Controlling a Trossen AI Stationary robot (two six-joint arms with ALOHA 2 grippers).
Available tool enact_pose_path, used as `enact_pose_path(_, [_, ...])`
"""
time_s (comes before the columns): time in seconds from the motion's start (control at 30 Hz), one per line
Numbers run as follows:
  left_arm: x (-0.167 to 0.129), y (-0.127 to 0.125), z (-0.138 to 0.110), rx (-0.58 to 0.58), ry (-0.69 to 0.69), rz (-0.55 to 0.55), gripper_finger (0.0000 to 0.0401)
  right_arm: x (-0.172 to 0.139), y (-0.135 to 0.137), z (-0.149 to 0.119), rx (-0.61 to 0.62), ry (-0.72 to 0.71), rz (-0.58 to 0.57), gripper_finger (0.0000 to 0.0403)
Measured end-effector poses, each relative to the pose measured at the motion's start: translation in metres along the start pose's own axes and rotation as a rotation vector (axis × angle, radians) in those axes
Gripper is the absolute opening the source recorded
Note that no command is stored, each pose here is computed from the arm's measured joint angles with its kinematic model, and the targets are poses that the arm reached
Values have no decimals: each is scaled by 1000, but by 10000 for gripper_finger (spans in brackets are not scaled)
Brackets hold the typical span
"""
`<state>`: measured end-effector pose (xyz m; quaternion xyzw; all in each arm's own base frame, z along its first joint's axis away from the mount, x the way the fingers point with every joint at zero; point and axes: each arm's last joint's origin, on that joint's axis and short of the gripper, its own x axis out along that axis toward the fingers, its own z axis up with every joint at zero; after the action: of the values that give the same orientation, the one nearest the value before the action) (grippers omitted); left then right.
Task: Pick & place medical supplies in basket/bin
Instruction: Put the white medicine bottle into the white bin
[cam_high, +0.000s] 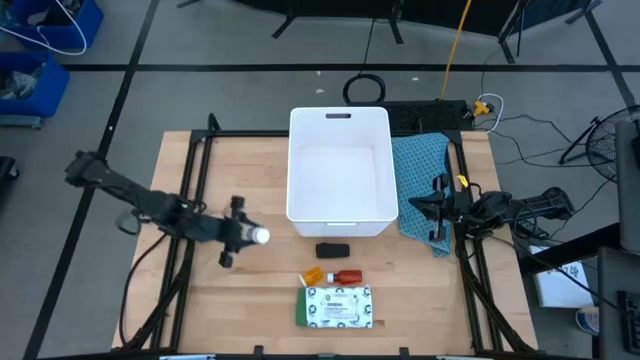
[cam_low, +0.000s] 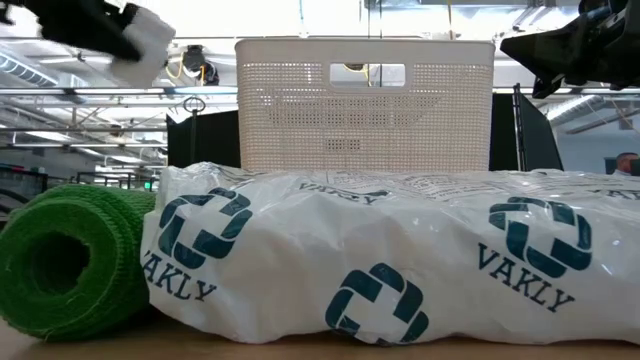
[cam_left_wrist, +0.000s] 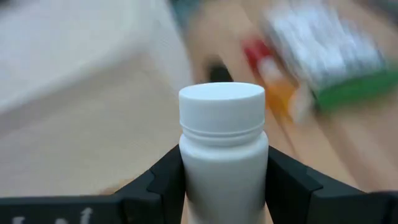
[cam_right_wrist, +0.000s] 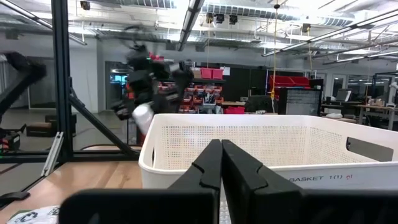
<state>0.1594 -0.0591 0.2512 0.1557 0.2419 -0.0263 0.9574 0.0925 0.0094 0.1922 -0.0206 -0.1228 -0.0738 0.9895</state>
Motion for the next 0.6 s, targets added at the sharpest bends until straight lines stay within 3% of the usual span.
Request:
enact_pose_path(0.2, [-12, 25, -24, -220, -272, 277, 170, 0, 0, 0, -1, 0, 0, 0])
enact_pose_path(0.37, [-11, 48, -34, -401, -387, 524, 170, 0, 0, 0, -2, 0, 0, 0])
enact_pose_path(0.47, [-14, 67, -19, -421, -415, 553, 173, 0, 0, 0, -3, 0, 1, 0])
enact_pose_path(0.6, [-16, 102, 24, -405, -400, 515, 169, 0, 0, 0, -29, 0, 1, 0])
